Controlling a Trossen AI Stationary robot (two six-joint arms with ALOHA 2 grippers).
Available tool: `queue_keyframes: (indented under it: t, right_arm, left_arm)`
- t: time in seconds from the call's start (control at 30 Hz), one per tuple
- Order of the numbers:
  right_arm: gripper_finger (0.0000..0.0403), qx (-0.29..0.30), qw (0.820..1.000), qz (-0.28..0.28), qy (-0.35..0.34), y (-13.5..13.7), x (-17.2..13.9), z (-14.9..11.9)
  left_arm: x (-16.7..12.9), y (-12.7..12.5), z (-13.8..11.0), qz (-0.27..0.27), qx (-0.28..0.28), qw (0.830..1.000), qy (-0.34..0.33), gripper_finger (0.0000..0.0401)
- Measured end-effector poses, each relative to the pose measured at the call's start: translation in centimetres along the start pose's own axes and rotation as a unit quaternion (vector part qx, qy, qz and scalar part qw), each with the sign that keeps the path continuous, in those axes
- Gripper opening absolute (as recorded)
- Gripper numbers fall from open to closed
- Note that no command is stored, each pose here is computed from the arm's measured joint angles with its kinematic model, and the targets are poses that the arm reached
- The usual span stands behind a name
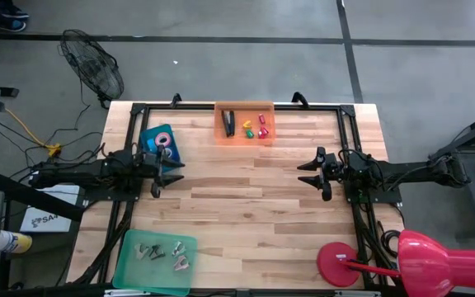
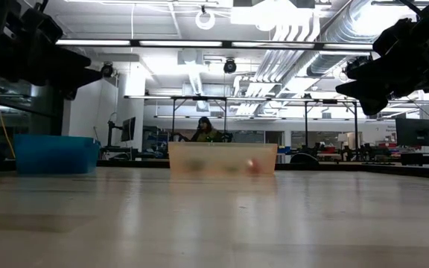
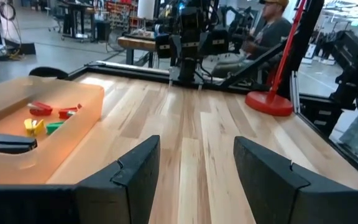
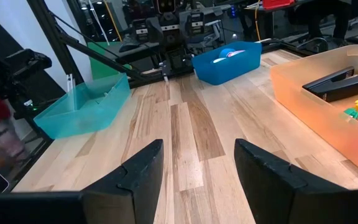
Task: Pick and place Stapler, Stapler remover, tape
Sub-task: Return to Home Position
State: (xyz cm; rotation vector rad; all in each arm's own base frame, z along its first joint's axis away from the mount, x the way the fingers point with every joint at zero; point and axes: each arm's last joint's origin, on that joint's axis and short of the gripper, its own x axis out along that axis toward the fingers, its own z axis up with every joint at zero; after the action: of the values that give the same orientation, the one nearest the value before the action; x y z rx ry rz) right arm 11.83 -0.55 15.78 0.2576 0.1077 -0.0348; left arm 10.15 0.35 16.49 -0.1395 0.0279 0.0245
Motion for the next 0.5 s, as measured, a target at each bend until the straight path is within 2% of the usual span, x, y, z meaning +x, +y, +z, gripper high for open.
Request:
queue_keyframes:
  t: [0.5]
  right_arm:
    - [0.0189,0.0,1.0,0.0,0.0,0.01,0.0,0.01]
  left_arm:
    - [0.0,0.03,-0.2,0.002,0.0,1.0,0.01,0.0202]
